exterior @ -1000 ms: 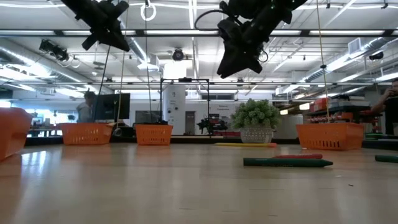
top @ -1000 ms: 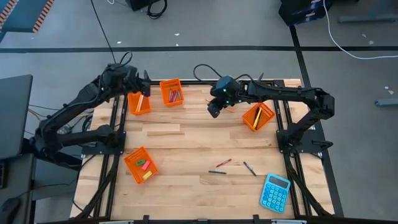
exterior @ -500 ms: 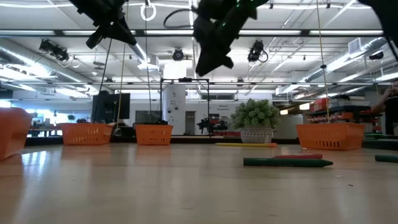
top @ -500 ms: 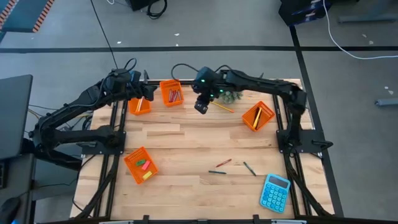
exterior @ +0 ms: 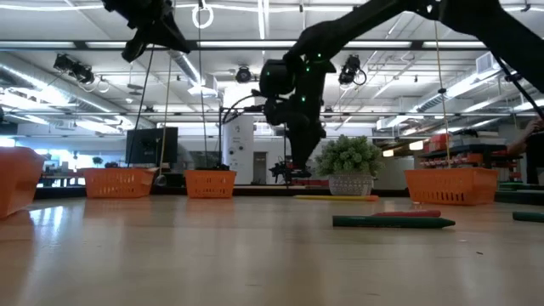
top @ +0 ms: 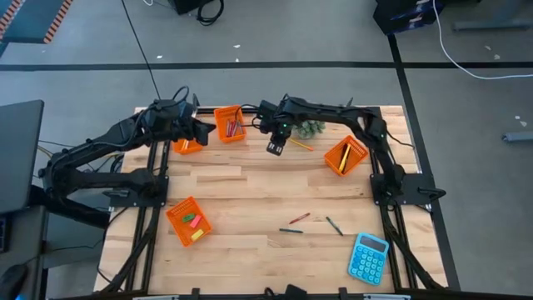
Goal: Sort crayons/erasers/pens/pencils in bins
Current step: Put the yellow pencil into the top left orange bin
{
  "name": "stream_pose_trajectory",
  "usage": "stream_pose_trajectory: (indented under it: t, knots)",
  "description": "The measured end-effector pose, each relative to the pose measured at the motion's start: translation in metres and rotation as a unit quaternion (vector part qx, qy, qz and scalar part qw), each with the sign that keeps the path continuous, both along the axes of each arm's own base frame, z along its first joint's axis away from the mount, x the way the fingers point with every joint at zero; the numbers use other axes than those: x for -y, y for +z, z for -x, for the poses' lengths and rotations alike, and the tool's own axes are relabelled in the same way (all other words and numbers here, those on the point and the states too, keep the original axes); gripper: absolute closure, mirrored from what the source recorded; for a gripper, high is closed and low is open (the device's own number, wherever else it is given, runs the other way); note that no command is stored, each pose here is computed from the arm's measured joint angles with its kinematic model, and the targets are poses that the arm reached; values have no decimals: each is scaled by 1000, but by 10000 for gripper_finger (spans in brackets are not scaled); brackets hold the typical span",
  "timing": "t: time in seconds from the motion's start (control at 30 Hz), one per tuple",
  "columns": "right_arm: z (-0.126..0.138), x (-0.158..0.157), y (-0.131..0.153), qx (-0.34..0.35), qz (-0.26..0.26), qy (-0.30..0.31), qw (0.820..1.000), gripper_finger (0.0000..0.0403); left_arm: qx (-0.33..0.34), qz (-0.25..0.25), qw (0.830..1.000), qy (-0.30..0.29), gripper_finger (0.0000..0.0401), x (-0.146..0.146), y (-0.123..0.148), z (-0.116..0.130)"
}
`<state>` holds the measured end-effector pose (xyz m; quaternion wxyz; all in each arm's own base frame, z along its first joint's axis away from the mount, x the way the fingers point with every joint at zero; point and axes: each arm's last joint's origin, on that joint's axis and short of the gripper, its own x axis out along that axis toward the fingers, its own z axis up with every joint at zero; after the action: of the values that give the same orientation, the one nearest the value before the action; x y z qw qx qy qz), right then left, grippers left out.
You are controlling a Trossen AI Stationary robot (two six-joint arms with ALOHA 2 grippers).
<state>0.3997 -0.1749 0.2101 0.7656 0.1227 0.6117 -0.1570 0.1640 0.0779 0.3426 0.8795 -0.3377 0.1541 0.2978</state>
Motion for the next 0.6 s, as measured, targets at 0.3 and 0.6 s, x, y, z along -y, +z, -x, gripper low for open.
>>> stream_pose_trajectory:
  t: [0.3,0.6]
  knots:
    - [1,22,-30,-34,10,-18,999,304,-5,-10,1000,-13,374,2,0,-1]
    - [-1,29,-42,-46,37,-12,998,281,-4,-8,1000,-11,383,2,0,-1]
